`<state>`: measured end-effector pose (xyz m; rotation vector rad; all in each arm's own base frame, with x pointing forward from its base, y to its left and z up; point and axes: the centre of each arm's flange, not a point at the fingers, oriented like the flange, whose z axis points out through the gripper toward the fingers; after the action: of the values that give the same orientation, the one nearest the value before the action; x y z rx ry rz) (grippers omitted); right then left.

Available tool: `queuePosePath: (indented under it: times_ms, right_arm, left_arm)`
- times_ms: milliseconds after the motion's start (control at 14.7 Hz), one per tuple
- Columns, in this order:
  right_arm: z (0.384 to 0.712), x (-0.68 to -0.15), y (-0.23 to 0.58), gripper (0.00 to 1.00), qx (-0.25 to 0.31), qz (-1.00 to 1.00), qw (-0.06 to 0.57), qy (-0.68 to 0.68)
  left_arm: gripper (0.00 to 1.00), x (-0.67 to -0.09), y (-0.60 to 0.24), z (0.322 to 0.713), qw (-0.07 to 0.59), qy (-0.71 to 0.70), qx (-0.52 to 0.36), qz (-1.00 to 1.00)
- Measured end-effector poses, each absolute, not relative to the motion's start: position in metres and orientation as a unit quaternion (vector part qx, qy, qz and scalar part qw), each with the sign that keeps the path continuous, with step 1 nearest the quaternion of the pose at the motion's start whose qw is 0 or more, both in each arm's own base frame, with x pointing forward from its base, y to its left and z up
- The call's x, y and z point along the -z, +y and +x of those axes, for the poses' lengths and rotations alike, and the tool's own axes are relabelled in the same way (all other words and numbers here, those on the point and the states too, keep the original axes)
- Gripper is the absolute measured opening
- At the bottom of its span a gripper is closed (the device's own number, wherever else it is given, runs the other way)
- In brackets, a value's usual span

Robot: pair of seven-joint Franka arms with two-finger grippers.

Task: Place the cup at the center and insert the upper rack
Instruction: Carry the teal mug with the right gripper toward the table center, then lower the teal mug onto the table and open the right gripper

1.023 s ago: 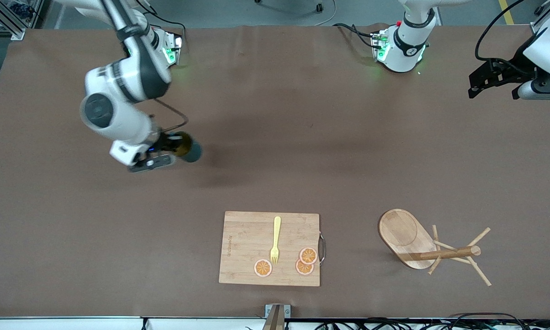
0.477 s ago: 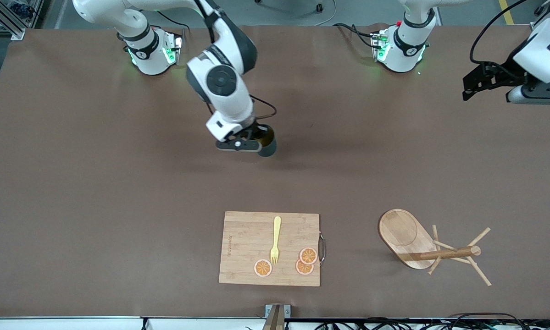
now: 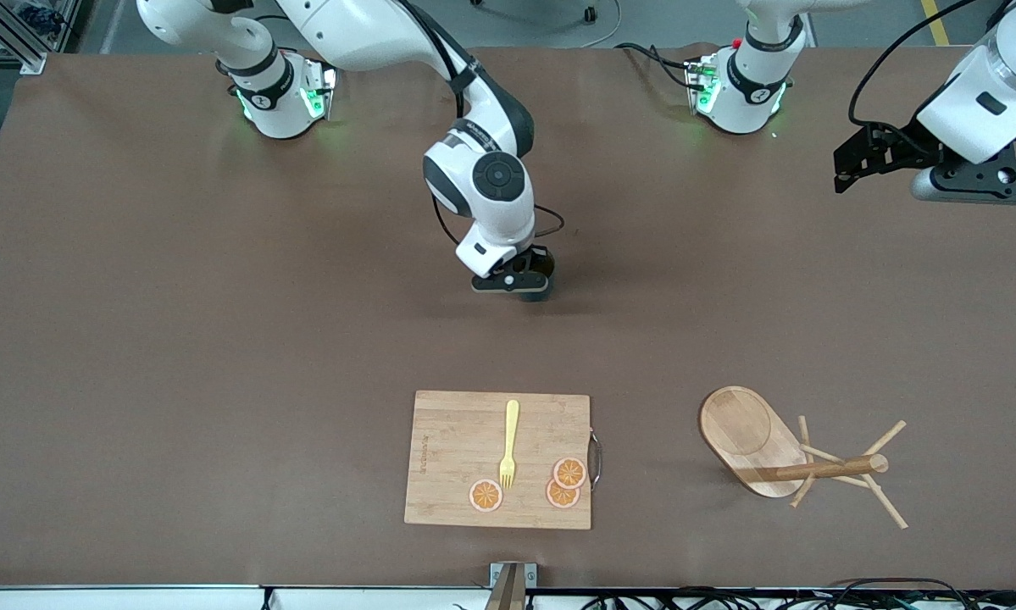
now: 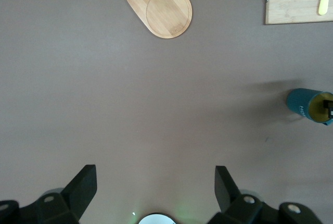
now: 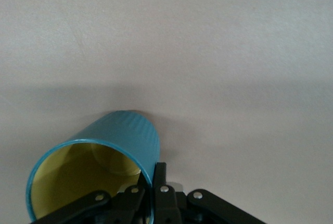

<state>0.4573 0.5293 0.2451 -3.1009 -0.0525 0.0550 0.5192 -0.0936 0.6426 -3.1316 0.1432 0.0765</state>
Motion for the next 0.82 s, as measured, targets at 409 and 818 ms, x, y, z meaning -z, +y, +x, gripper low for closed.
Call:
queuePosePath:
  times_ms: [409,818]
  right_arm:
    - [0.458,-0.243,0.536,0.04,-0.012,-0.997,0.019,-0.075]
    - [0.468,-0.265,0.545,0.45,0.003,-0.997,0.033,-0.072]
  left_arm:
    - [1.0,-0.636,-0.097,0.522,0.003,0.049,-0.03,-0.998]
    - [1.0,-0.637,-0.095,0.523,0.002,0.048,-0.03,-0.998]
